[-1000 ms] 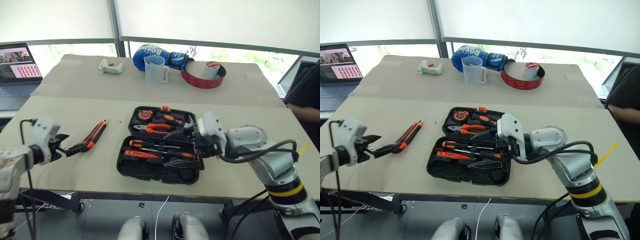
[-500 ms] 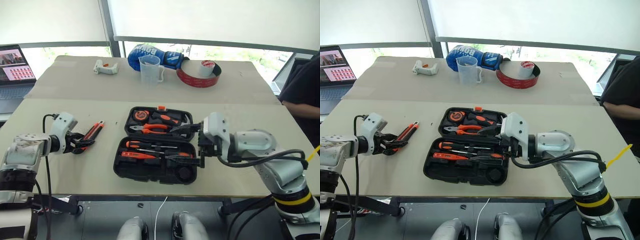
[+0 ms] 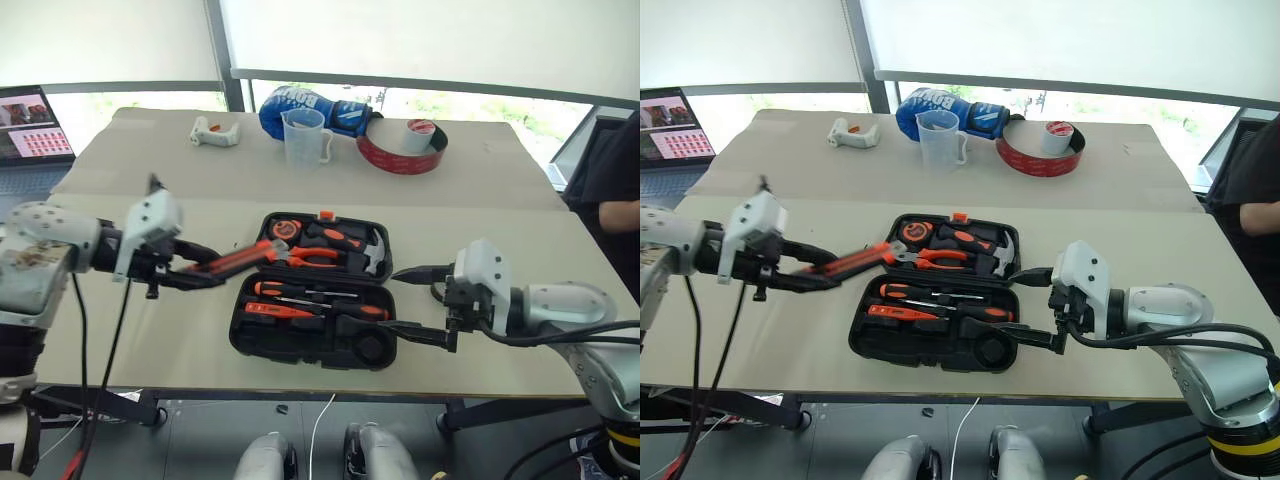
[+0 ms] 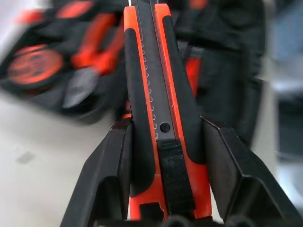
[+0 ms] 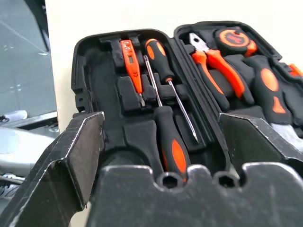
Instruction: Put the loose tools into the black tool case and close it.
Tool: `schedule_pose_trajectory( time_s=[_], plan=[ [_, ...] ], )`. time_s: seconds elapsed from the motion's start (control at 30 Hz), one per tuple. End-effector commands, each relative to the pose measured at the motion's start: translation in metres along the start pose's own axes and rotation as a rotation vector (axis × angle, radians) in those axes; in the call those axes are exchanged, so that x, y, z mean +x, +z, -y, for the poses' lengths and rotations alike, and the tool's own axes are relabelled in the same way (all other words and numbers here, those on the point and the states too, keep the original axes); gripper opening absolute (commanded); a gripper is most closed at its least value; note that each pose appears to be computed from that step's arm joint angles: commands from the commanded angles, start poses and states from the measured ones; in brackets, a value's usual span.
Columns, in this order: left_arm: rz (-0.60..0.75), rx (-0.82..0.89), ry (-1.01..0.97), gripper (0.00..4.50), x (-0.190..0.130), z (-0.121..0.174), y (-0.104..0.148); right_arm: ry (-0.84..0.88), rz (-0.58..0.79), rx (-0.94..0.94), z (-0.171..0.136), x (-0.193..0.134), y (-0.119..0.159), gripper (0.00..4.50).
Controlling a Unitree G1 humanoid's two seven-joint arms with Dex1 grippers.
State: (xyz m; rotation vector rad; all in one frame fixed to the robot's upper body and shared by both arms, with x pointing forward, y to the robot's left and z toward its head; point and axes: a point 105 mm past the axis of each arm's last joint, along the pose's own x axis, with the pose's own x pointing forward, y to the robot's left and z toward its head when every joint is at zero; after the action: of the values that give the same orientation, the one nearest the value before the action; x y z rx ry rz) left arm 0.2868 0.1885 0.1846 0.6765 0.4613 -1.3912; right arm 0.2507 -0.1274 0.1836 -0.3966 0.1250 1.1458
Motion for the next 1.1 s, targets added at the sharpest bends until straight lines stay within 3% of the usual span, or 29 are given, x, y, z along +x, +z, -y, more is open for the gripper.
schedule_pose_trajectory(
  time_s=[0.03, 0.23, 0.4, 0.93, 1.0, 1.1],
  plan=[
    [-0.048, 0.115, -0.161, 1.70, 0.024, 0.009, 0.004, -0.033, 0.022, -0.029, -0.002, -0.003, 0.010, 4.50],
    [-0.005, 0.170, -0.256, 1.70, 0.060, 0.007, 0.019, -0.064, 0.014, -0.022, -0.006, -0.005, 0.009, 4.50],
    [-0.019, 0.186, -0.248, 1.70, 0.076, 0.001, 0.016, -0.085, -0.002, -0.023, -0.012, -0.007, 0.005, 4.50],
    [-0.013, 0.163, -0.320, 1.70, 0.084, 0.012, 0.014, -0.101, -0.008, -0.026, -0.013, -0.005, 0.002, 4.50],
    [-0.015, 0.156, -0.328, 2.70, 0.082, 0.014, 0.014, -0.099, -0.010, -0.029, -0.012, -0.005, 0.002, 4.50],
    [-0.009, 0.140, -0.327, 3.70, 0.076, 0.014, 0.016, -0.093, -0.013, -0.030, -0.012, -0.004, 0.001, 4.50]
  ],
)
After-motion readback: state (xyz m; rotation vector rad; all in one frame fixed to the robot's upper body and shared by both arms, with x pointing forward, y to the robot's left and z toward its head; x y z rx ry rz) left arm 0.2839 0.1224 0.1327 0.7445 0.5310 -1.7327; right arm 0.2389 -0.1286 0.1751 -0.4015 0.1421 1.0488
